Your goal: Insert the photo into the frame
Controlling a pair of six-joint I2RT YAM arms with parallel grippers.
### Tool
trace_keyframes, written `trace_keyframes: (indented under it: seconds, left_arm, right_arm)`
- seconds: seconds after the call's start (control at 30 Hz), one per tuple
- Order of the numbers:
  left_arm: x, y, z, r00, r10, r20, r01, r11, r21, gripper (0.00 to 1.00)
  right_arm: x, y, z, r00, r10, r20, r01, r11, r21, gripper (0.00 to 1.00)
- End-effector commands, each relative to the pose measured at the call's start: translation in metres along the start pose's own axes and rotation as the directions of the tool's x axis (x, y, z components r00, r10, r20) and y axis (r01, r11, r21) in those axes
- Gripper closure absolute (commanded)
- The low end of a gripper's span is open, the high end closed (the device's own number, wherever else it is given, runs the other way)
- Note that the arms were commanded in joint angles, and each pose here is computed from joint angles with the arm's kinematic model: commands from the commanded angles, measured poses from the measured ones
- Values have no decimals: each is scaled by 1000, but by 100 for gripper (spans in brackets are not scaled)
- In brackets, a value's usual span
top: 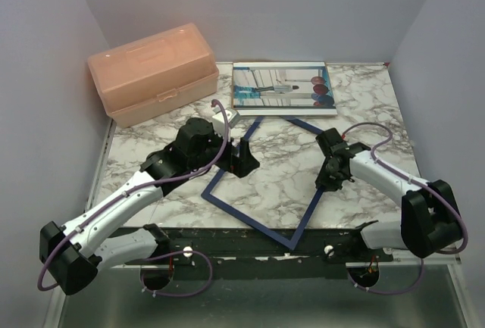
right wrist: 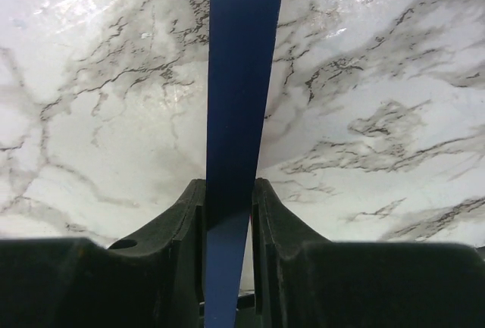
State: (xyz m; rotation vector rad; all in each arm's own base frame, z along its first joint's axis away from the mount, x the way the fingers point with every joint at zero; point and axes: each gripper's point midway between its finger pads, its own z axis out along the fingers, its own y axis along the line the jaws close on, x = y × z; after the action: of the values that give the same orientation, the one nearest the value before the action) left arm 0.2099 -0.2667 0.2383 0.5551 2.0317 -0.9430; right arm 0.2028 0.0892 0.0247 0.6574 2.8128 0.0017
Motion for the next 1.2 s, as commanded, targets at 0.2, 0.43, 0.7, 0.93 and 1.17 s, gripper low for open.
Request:
trace_keyframes:
  seconds: [0.2,0.43,0.7,0.93,1.17]
  left_arm:
    - [31,-51,44,983,-17,-182,39,992,118,1]
    - [60,-75,81,930,-45,-365,107,983,151,2]
    - [84,-129,110,886,-75,-457,230,928,293,1]
    - [90,-156,116,858,-83,-507,306,876,372,2]
    - [90,-183,114,815,-106,-570,413,796,442,7]
  right_arm:
    - [-23,37,-58,997,-4,75,19,979,-201,99]
    - [-22,42,-81,996,3,89,23,959,-281,99]
    - [-28,43,-110,991,11,137,35,942,-333,99]
    - [-31,45,-123,988,19,155,38,932,-361,99]
    - [-32,52,-139,988,27,155,39,913,-407,99]
